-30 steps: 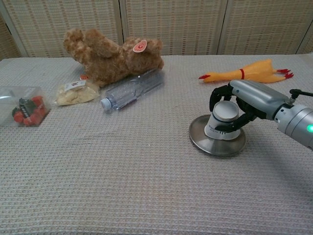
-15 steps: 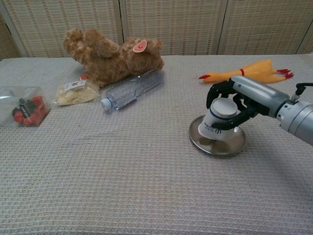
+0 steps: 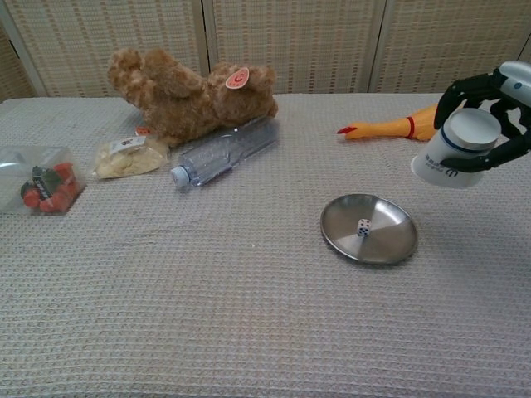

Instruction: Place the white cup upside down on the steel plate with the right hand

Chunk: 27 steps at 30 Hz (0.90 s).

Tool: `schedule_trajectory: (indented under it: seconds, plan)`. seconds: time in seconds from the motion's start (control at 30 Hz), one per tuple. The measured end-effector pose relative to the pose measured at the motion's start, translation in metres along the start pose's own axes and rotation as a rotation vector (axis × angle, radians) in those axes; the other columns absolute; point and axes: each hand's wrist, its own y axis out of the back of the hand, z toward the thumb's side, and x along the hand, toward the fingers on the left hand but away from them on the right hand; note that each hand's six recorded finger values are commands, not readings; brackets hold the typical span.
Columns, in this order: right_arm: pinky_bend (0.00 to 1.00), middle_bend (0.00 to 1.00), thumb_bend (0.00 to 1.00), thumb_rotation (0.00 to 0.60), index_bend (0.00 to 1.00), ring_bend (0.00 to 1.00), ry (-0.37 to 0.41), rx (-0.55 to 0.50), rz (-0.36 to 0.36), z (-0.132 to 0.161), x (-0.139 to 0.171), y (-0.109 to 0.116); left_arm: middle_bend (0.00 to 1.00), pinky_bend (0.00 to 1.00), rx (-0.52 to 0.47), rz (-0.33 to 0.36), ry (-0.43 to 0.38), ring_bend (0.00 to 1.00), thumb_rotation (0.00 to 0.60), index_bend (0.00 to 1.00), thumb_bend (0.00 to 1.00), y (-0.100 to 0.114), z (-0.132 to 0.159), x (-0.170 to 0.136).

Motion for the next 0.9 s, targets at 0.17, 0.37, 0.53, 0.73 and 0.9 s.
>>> schedule_trajectory:
  seconds: [0.17, 0.37, 0.53, 0.73, 0.9]
  plan:
    - [0.79, 0.54, 0.17, 0.6, 0.57, 0.48, -0.071, -0.008, 0.009, -0.038, 0.008, -0.002, 0.41, 0.56, 0.007, -0.008, -0.003, 0.4, 0.6, 0.27, 0.37, -0.002, 0.001, 0.001]
    - [0.67, 0.42, 0.17, 0.6, 0.38, 0.3, -0.133, -0.036, 0.061, -0.079, 0.015, -0.015, 0.41, 0.56, 0.009, -0.017, 0.0, 0.4, 0.6, 0.27, 0.37, -0.004, 0.001, 0.002]
    - [0.52, 0.28, 0.12, 0.6, 0.28, 0.1, -0.127, -0.067, 0.099, -0.087, 0.02, -0.029, 0.41, 0.56, 0.008, -0.015, 0.0, 0.4, 0.6, 0.27, 0.36, -0.003, 0.001, 0.002]
    - [0.38, 0.19, 0.12, 0.6, 0.22, 0.01, -0.091, -0.073, 0.111, -0.085, 0.024, -0.035, 0.41, 0.56, 0.009, -0.014, -0.004, 0.4, 0.6, 0.27, 0.36, -0.003, 0.002, 0.001]
    - [0.17, 0.06, 0.09, 0.6, 0.1, 0.0, -0.075, -0.061, 0.121, -0.084, 0.029, -0.033, 0.41, 0.56, 0.01, -0.014, -0.003, 0.4, 0.6, 0.27, 0.36, -0.003, 0.002, 0.001]
